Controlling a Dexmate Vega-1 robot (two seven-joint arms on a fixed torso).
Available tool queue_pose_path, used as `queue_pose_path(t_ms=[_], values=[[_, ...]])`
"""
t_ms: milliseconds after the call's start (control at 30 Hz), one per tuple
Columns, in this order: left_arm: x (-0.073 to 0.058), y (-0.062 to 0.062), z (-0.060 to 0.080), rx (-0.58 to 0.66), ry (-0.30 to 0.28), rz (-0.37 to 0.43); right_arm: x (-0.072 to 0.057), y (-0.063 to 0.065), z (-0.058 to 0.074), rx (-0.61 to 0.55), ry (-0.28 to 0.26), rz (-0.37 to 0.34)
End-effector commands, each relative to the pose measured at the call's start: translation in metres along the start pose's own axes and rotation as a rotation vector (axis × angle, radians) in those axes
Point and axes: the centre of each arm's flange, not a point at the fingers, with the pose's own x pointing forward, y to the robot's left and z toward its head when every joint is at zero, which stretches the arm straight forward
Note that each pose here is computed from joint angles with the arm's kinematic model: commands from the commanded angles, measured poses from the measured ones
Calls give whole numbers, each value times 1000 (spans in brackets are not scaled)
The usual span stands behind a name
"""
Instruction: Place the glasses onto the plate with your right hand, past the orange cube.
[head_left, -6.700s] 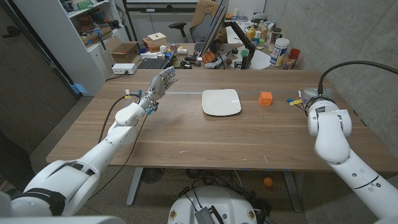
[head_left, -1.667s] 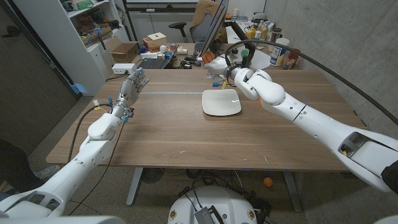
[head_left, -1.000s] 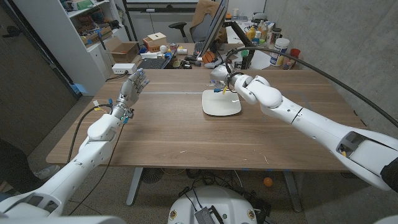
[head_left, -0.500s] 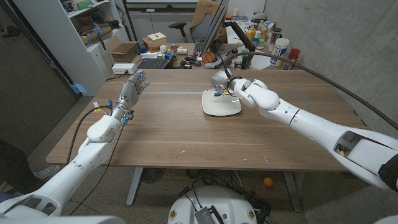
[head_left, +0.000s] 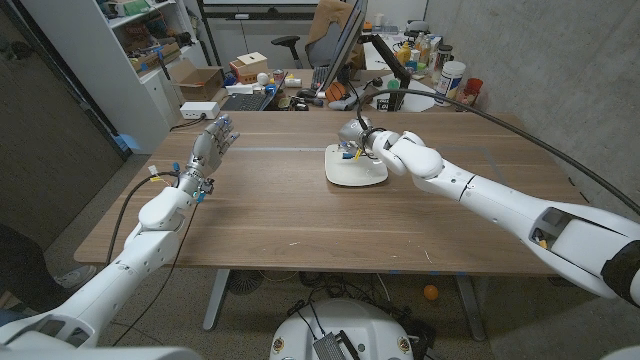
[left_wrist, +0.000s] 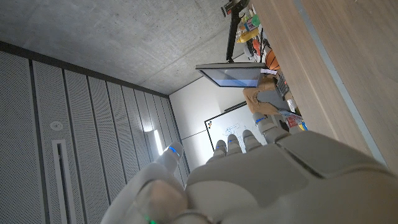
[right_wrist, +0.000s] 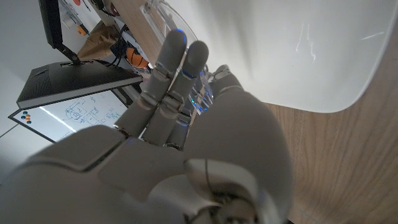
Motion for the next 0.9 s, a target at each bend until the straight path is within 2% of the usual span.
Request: queue_pose_path(t_ms=[33,900], values=[[2,1,-5,-6,11,-1,10,10,11,-5,-24,27],[4,9,-13,-12,21,9,27,16,25,-17,-57,62]])
